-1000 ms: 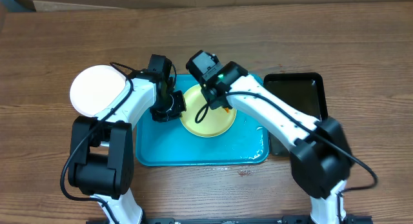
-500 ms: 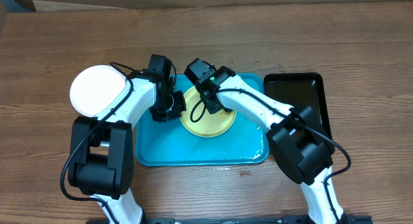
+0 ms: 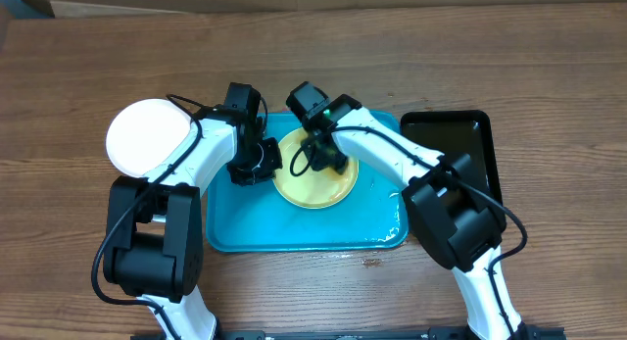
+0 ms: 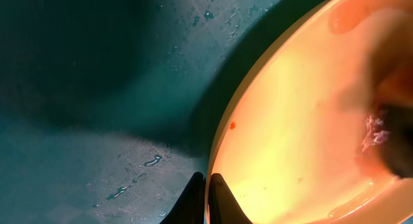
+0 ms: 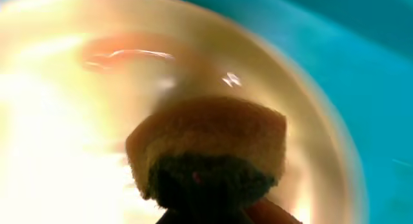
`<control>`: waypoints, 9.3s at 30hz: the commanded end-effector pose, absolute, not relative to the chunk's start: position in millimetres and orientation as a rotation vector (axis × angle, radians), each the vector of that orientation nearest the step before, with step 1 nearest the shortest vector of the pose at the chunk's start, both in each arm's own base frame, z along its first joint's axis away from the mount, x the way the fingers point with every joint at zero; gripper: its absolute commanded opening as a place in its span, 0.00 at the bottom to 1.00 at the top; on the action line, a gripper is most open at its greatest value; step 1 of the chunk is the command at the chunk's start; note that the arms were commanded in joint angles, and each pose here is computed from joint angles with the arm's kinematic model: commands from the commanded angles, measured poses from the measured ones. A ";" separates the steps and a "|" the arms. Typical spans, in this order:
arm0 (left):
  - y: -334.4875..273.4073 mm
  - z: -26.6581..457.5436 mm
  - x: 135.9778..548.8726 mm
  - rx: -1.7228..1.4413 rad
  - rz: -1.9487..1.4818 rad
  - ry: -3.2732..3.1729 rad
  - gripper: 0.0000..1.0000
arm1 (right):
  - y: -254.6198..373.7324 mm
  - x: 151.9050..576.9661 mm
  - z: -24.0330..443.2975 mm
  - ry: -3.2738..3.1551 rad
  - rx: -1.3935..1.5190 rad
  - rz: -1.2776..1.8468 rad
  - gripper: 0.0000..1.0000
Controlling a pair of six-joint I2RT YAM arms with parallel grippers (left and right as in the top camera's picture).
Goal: Clean dirty plates on tray and stack at the side
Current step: 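Scrub the yellow plate surface with the sponge in the right gripper, then move the sponge back to the basin and release it with the right gripper, then lift the yellow plate off the tray with the left gripper, then place the yellow plate onto the white plate stack and release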
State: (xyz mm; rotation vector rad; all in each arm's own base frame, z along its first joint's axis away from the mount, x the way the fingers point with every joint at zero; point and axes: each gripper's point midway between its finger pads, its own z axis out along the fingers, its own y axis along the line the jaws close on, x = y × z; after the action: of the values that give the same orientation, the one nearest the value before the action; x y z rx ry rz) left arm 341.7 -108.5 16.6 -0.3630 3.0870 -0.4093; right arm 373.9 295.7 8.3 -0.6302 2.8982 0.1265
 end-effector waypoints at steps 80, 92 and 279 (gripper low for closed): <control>-111.0 12.9 337.7 -0.248 -0.411 3.104 0.11 | 268.8 406.9 31.4 2.778 -0.569 0.699 0.04; -111.2 13.0 338.2 -0.241 -0.412 3.102 0.11 | 307.8 411.6 46.9 2.601 -0.544 1.048 0.04; 163.1 146.7 401.0 -1.143 -0.152 2.577 0.04 | -131.7 395.0 118.0 2.798 0.843 0.019 1.00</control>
State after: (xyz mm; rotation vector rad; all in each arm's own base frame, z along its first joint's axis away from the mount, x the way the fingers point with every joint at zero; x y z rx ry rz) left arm 411.2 124.7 138.3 -1.0254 2.6519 -0.1873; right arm 390.3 -128.9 109.9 0.8418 2.8286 0.0193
